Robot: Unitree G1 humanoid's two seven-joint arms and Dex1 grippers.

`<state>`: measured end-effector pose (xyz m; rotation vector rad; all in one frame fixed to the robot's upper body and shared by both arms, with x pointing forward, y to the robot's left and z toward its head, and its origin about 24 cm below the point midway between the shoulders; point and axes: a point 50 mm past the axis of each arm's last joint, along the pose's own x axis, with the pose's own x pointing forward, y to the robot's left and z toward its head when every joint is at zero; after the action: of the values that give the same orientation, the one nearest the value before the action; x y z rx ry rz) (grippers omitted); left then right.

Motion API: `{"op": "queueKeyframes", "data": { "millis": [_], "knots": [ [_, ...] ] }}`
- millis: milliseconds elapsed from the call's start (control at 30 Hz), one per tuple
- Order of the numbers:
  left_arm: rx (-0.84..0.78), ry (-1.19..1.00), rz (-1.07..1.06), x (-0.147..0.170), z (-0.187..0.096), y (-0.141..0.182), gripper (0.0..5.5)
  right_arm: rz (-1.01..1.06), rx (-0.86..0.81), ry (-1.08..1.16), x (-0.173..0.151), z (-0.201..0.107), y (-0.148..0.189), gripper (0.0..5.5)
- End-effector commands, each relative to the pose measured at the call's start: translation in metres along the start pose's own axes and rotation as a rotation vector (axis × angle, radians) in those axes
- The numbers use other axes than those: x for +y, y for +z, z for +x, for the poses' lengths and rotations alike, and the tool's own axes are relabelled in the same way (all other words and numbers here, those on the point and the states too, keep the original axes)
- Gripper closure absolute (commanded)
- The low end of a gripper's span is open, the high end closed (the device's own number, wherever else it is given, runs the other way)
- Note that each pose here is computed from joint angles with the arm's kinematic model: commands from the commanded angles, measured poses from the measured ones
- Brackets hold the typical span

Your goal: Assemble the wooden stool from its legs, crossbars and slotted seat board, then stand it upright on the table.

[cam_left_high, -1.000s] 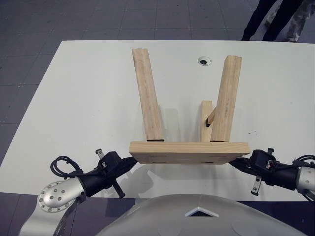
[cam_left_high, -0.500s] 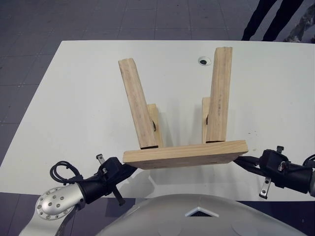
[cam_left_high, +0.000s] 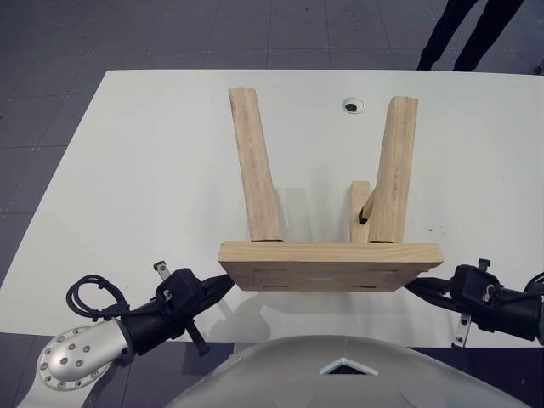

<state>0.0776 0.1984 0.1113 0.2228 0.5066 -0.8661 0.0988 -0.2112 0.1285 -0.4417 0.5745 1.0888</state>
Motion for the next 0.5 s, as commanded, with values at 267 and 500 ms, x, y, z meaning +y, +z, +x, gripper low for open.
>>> {"op": "queueKeyframes", "data": {
  "millis": [267,500],
  "knots": [
    [-0.157,-0.166,0.084,-0.013,-0.005,0.028,5.40,-0.067,-0.151,0.084,0.000,-0.006,0.025,5.37],
    [-0.180,-0.161,0.112,-0.010,-0.011,0.034,5.40,-0.059,-0.193,0.120,0.003,-0.011,0.030,5.37]
  ]
}}
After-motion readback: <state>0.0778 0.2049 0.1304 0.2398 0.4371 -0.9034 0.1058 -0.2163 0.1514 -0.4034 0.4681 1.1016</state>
